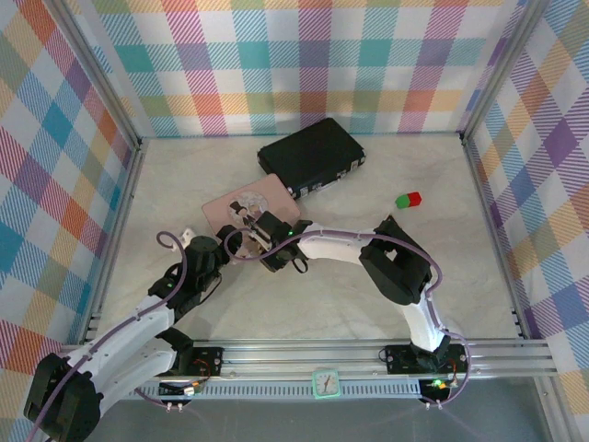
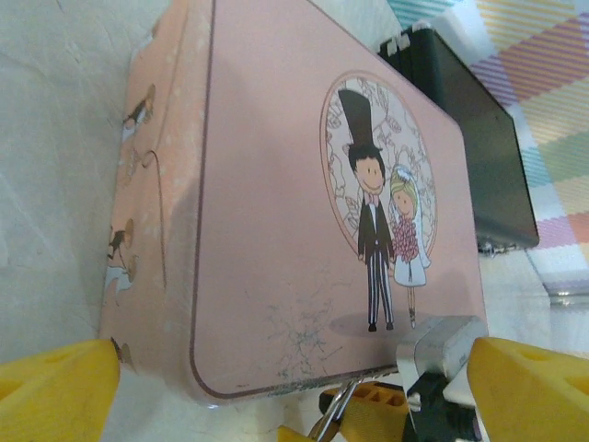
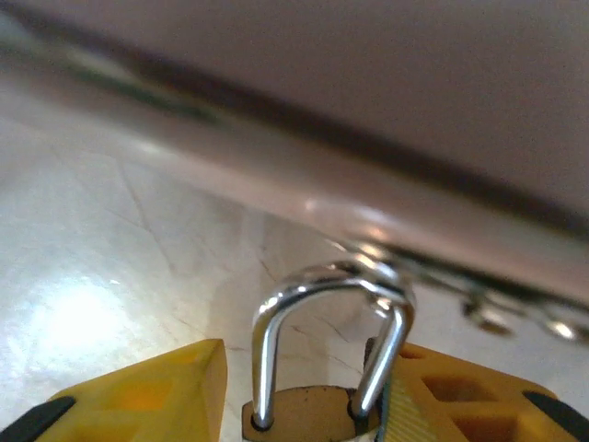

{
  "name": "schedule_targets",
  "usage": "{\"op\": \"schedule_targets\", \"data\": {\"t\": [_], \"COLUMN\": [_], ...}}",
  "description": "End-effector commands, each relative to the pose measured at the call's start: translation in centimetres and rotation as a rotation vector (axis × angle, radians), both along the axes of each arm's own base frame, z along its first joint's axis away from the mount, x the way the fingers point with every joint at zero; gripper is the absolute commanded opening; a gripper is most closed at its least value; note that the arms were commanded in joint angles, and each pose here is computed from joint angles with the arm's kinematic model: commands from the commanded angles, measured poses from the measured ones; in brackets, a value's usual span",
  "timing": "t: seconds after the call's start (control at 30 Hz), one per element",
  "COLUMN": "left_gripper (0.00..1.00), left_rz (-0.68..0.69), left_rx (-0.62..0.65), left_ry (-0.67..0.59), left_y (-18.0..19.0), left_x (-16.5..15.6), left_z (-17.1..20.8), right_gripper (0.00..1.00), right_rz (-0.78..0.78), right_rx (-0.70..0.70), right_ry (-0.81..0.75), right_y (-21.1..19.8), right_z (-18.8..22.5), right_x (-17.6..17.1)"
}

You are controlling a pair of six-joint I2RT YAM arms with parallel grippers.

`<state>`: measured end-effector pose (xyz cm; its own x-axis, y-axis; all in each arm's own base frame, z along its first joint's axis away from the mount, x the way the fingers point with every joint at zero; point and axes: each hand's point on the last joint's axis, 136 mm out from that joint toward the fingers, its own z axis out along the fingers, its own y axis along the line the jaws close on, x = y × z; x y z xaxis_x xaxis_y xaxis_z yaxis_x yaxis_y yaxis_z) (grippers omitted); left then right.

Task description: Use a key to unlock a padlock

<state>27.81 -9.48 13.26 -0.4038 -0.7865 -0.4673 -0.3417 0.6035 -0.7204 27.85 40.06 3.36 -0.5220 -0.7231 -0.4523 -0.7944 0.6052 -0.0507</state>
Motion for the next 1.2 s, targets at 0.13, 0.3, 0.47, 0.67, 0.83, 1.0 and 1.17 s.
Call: {"op": "schedule_targets", "data": {"t": [0.13, 0.3, 0.47, 0.67, 0.83, 1.0, 1.17], "left_gripper": [0.96, 0.96, 0.96, 0.89, 0.83, 0.71, 0.66], "left_rz": [0.104, 0.155, 0.108, -0.101, -0.227, -0.29, -0.301], "left_rx": [0.021, 0.023, 0.013, -0.004, 0.014, 0.063, 0.184], "left_ry": [0.03, 0.0, 0.008, -0.021, 0.015, 0.104, 0.136], "left_y": [3.1, 4.7, 4.3, 0.4, -2.5, -4.3, -5.5], "left_x": [-1.7, -2.9, -3.7, -2.6, -0.9, 0.7, 2.2], "left_z": [-0.9, -0.3, -0.7, -0.6, -1.4, -3.7, -5.0], "right_gripper": [0.4, 0.49, 0.61, 0.65, 0.65, 0.65, 0.65], "right_rz": [0.191, 0.171, 0.13, -0.011, -0.137, -0.229, -0.271], "right_rx": [0.136, 0.223, 0.268, 0.396, 0.479, 0.511, 0.519], "right_ry": [0.026, 0.092, 0.199, 0.313, 0.354, 0.338, 0.334], "right_y": [5.9, 8.2, 7.7, 4.0, -0.2, -3.4, -5.0], "right_z": [2.0, 3.2, 5.4, 9.2, 10.5, 10.7, 10.3], "right_x": [0.1, 0.0, -0.6, -0.7, -0.2, 0.0, -0.4]}}
